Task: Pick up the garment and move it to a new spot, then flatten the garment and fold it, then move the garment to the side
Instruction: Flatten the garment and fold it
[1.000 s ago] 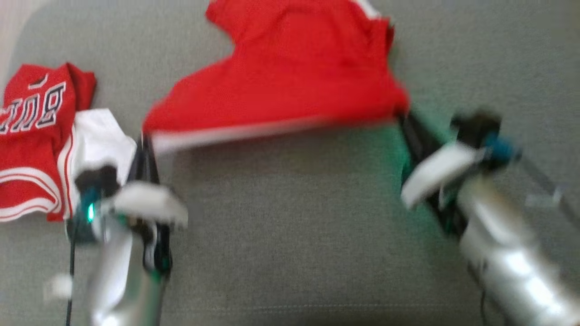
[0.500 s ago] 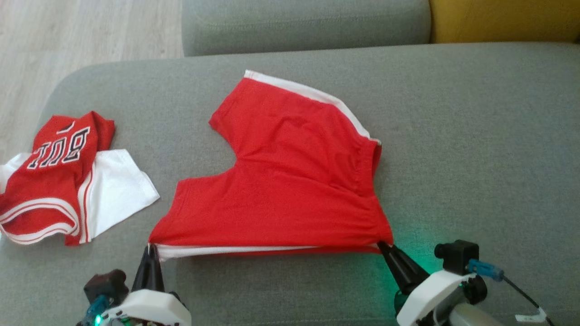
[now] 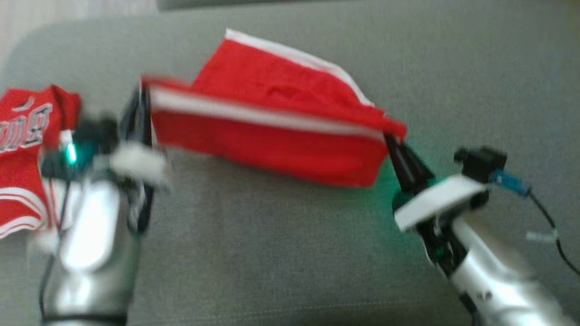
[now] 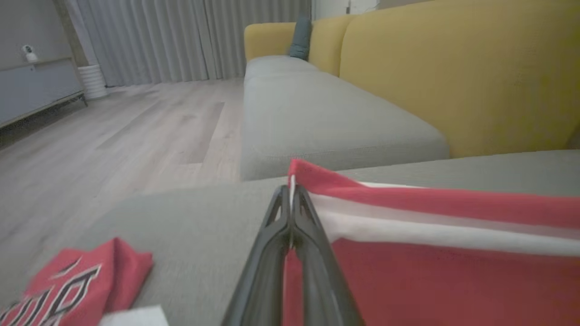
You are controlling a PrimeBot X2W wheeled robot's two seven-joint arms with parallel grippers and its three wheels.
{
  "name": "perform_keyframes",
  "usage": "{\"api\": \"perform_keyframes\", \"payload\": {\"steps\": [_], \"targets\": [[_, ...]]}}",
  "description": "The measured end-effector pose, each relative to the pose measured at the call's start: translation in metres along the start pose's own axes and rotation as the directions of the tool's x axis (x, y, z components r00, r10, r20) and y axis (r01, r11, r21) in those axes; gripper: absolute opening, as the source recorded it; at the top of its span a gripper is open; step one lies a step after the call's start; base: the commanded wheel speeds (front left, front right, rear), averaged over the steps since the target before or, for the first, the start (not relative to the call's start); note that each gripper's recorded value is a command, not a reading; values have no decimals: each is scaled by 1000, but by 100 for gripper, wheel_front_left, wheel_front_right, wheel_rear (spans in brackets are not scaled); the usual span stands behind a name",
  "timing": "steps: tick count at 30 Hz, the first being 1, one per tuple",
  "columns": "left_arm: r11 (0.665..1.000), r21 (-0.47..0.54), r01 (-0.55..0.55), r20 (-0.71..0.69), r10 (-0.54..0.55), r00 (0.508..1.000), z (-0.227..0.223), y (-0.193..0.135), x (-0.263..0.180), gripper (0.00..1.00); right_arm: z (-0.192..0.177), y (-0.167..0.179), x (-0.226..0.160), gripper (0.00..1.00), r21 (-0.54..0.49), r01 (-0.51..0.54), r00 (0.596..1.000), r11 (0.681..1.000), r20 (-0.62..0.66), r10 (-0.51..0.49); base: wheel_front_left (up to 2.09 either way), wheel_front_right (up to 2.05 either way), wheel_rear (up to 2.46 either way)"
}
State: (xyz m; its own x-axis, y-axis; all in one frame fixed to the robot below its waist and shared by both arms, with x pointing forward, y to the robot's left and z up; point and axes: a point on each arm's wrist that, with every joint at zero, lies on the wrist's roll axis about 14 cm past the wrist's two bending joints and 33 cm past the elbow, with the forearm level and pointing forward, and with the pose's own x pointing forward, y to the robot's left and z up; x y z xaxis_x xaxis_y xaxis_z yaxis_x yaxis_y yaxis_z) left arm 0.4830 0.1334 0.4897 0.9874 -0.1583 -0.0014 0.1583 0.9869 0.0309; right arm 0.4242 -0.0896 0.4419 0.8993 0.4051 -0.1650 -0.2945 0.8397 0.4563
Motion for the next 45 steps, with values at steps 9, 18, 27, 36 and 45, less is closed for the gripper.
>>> {"api": "perform_keyframes", "payload": {"steps": [9,18,27,36,45], "targets": [[972,123,202,-71,-195,978,-7,-34,99,0,7,-21,52,0,102,44,999,994,21,-47,0,0,0],[947,137,290,-168,-266,949,-49,-56,154,0,-1,-48,78,0,150,100,994,984,28,-105,0,0,0],[954,154,259,-216,-223,950,-78,-53,179,0,16,-74,89,0,159,154,981,975,95,-170,0,0,0],[963,157,221,-237,-180,955,-91,-47,177,100,17,-77,84,100,16,162,982,987,100,-163,0,0,0],[992,30,124,-326,-108,939,-112,-41,143,100,19,-76,61,100,-154,185,979,971,114,-169,0,0,0]]}}
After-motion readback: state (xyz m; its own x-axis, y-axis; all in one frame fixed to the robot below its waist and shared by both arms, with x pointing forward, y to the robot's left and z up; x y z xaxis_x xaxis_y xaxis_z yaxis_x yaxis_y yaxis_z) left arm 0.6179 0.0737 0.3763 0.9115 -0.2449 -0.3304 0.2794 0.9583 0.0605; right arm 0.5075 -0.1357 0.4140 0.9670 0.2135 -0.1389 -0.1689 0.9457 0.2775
